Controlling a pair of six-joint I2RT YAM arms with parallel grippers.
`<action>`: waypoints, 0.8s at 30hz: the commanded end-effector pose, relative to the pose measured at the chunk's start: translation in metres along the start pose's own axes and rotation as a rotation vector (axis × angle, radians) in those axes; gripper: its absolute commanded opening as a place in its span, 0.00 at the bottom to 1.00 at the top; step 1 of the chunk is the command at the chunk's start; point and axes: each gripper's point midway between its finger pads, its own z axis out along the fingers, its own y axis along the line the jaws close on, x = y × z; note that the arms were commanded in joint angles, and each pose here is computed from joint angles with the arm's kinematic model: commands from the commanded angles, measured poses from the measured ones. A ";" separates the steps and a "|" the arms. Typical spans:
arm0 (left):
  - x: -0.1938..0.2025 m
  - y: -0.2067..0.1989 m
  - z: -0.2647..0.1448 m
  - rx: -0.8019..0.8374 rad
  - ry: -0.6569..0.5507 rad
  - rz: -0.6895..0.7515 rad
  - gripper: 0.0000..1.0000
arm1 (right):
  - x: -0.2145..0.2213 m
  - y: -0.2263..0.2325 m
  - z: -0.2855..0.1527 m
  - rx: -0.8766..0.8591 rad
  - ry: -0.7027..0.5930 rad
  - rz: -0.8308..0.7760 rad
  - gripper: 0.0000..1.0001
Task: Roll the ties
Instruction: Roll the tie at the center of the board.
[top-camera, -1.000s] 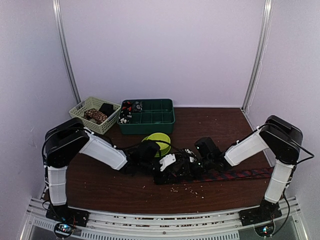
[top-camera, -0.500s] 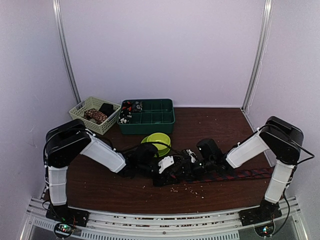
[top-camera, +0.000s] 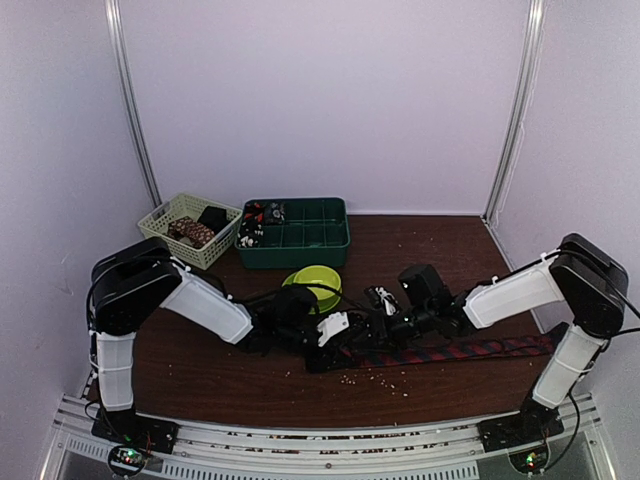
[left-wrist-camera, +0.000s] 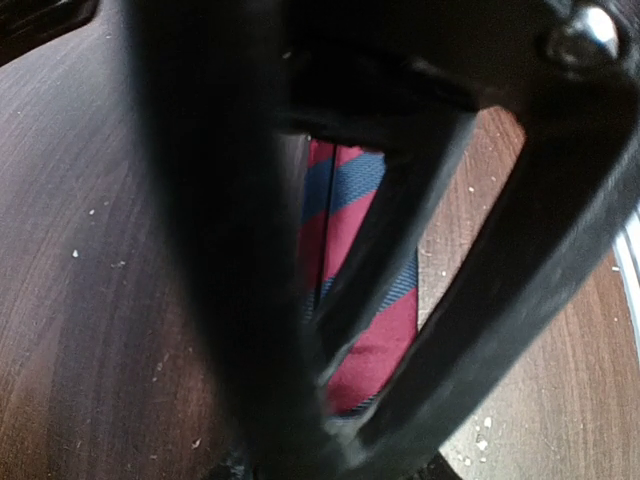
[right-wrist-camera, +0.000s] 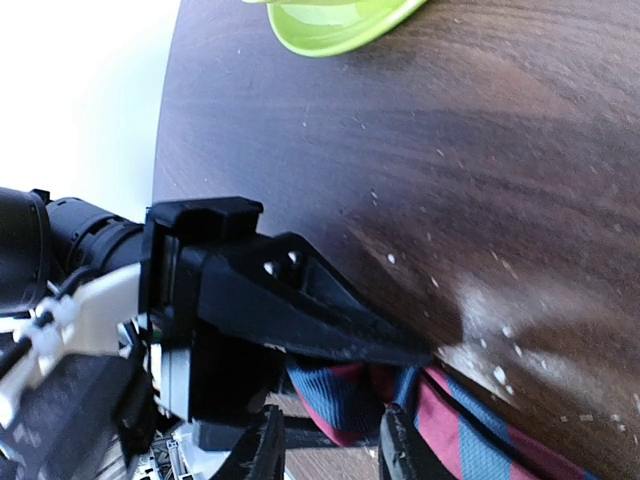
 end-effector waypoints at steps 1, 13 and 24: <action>0.052 -0.008 0.005 0.029 0.164 -0.047 0.39 | -0.004 0.001 0.010 0.010 0.016 -0.016 0.32; 0.052 -0.008 0.005 0.029 0.169 -0.043 0.40 | 0.004 -0.015 0.016 0.092 0.056 -0.046 0.00; -0.025 0.003 -0.046 -0.125 -0.024 0.037 0.95 | 0.011 -0.047 0.014 0.127 0.042 -0.015 0.00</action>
